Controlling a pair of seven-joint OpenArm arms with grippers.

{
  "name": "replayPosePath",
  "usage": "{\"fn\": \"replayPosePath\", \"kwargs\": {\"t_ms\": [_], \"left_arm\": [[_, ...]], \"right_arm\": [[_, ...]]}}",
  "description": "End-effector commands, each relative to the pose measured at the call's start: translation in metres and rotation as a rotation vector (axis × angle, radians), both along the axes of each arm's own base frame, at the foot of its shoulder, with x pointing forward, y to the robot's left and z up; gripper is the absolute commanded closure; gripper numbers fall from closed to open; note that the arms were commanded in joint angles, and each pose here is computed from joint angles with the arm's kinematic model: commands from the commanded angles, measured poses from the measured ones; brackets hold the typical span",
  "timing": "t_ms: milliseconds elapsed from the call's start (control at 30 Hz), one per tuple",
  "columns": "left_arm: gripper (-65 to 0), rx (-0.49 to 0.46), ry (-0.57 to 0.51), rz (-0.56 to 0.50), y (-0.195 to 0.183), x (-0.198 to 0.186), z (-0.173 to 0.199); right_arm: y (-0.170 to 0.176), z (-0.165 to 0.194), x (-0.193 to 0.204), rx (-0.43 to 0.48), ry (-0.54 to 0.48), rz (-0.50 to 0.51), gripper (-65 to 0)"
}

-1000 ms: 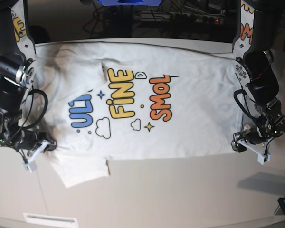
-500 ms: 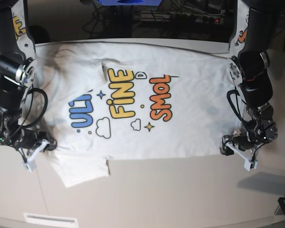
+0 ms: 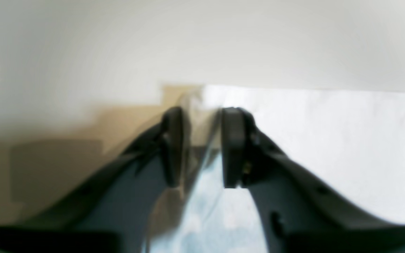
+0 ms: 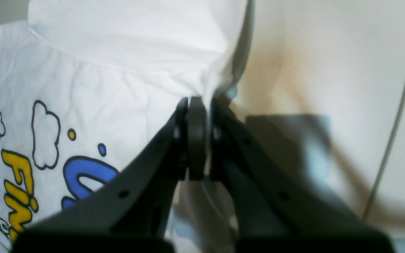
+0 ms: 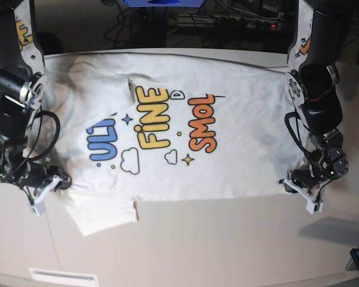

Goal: Fold the T-shirt properly
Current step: 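Lower both grippers and pinch the shirt's side edges near the hem, then lift the side edges and fold them toward the shoulders with both grippers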

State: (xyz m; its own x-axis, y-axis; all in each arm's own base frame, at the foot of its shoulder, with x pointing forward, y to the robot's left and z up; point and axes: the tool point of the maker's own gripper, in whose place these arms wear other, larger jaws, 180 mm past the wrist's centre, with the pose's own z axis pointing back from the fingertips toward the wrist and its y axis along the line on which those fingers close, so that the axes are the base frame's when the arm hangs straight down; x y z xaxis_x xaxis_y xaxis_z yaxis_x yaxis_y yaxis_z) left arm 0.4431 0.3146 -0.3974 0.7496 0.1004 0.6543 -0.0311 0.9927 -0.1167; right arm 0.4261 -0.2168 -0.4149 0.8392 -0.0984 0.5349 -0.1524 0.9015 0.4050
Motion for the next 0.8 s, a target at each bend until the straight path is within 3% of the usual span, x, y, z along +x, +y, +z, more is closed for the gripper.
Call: {"fn": "replayPosePath", "kwargs": {"t_ms": [0, 67, 300, 600, 767], "left_arm": [[-5.9, 0.014, -0.027, 0.003, 0.006, 0.009, 0.014], [0.0, 0.017, -0.020, 0.004, 0.007, 0.006, 0.011], [0.0, 0.026, -0.021, 0.007, 0.012, 0.005, 0.012], [0.0, 0.046, -0.036, 0.012, 0.021, 0.006, 0.020], [0.0, 0.134, -0.054, -0.049, 0.019, 0.005, 0.030]], "right_arm": [[-0.009, 0.015, 0.011, -0.021, -0.034, -0.001, -1.7], [-0.009, 0.015, 0.011, -0.021, -0.034, -0.001, -1.7], [0.002, 0.010, 0.010, -0.075, -0.019, 0.075, -1.6], [0.003, 0.020, 0.021, -0.079, -0.098, 0.061, -1.6], [0.002, 0.025, 0.027, -0.073, -0.139, 0.044, -1.6]]}}
